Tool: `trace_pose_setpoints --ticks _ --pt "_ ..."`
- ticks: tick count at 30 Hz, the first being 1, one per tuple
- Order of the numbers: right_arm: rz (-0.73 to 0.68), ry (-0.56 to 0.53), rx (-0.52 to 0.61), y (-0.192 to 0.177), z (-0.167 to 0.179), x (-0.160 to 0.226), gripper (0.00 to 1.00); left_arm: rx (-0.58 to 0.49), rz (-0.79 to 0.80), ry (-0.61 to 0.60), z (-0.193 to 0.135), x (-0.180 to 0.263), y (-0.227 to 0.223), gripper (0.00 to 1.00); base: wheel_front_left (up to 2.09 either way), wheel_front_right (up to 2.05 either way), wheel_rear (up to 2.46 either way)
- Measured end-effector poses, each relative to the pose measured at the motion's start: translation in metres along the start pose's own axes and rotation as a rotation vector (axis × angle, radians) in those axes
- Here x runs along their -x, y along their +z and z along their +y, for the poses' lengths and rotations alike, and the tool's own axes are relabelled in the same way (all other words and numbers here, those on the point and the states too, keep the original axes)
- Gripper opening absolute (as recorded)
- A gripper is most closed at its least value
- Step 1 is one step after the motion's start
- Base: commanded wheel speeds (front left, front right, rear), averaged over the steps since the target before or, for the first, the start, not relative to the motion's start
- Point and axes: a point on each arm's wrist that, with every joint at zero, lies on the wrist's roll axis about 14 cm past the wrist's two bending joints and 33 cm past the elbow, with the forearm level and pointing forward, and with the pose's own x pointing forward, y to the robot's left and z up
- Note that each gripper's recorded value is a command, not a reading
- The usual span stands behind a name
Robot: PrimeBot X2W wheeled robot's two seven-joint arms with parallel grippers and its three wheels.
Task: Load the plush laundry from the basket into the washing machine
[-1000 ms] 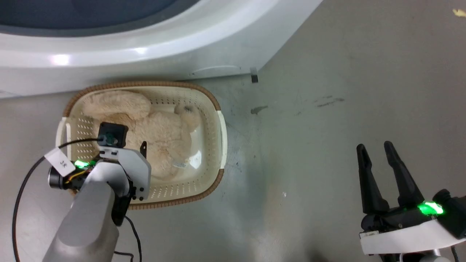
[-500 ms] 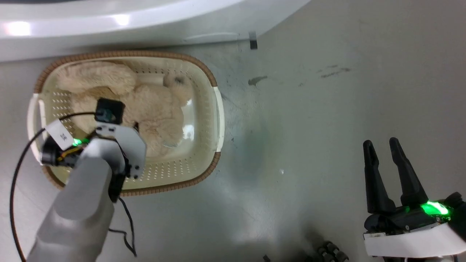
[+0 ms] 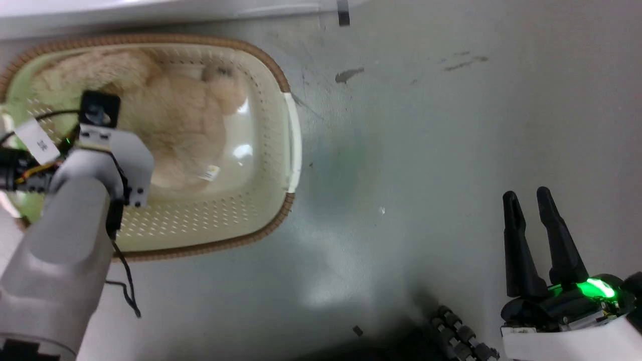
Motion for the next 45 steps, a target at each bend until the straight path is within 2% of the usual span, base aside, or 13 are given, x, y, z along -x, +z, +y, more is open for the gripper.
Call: trace_pose_setpoints --ticks 10,12,18,25,31,45 --pt "0.045 -0.028 -0.038 -0.021 -0.005 -0.004 1.0 0.027 0.042 -0.02 -0.007 -0.034 -0.012 1.0 0.0 0.0 0.0" --pt "0.059 -0.036 -0.047 -0.027 -0.007 -0.004 1.0 0.031 0.048 -0.036 -0.013 -0.041 -0.014 0.0 0.0 0.0 0.0" --pt "0.046 -0.017 -0.062 -0.027 -0.002 -0.012 1.0 0.03 0.044 -0.098 -0.025 -0.046 -0.015 0.0 0.0 0.0 0.0" --pt "0.016 0.02 -0.072 -0.02 0.006 -0.02 1.0 0.06 -0.041 -0.152 -0.036 -0.029 0.008 0.0 0.0 0.0 0.0" --pt "-0.027 0.059 -0.082 -0.008 0.016 -0.028 1.0 0.086 -0.105 -0.182 -0.044 -0.006 0.03 0.0 0.0 0.0 0.0" --pt "-0.084 0.136 -0.118 0.015 0.04 -0.027 1.0 0.143 -0.239 -0.195 -0.038 0.068 0.067 0.0 0.0 0.0 0.0"
